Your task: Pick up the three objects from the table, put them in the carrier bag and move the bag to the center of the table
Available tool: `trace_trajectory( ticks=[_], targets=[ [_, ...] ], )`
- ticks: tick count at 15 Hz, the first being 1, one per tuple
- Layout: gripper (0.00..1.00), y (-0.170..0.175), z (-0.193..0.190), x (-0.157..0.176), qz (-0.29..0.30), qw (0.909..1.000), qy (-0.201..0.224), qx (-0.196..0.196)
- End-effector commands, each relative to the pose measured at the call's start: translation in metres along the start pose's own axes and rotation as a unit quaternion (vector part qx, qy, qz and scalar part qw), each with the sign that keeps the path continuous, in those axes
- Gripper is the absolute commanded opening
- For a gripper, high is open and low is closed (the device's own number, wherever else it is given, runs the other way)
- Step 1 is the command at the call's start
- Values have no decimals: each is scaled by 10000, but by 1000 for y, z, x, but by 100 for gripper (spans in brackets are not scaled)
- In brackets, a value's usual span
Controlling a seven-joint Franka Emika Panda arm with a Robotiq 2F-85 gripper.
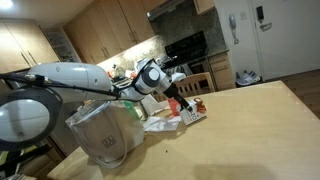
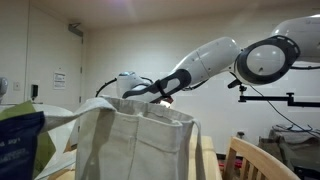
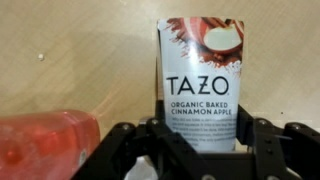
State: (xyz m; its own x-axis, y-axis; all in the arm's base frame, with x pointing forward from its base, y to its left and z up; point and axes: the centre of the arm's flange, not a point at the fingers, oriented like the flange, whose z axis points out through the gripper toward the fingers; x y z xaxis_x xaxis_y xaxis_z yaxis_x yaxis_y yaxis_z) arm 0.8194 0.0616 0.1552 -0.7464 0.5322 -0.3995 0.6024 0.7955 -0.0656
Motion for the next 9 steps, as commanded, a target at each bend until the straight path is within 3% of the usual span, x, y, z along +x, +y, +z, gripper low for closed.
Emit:
trace_trajectory(
  ticks=[1,4,9],
  targets=[
    [34,25,-38,-13,-269,9989,-392,19],
    [16,37,-72,-7,-386,9968,-685,-157],
    [15,46,-129,8,-588,9920,-1077,-301]
  ],
)
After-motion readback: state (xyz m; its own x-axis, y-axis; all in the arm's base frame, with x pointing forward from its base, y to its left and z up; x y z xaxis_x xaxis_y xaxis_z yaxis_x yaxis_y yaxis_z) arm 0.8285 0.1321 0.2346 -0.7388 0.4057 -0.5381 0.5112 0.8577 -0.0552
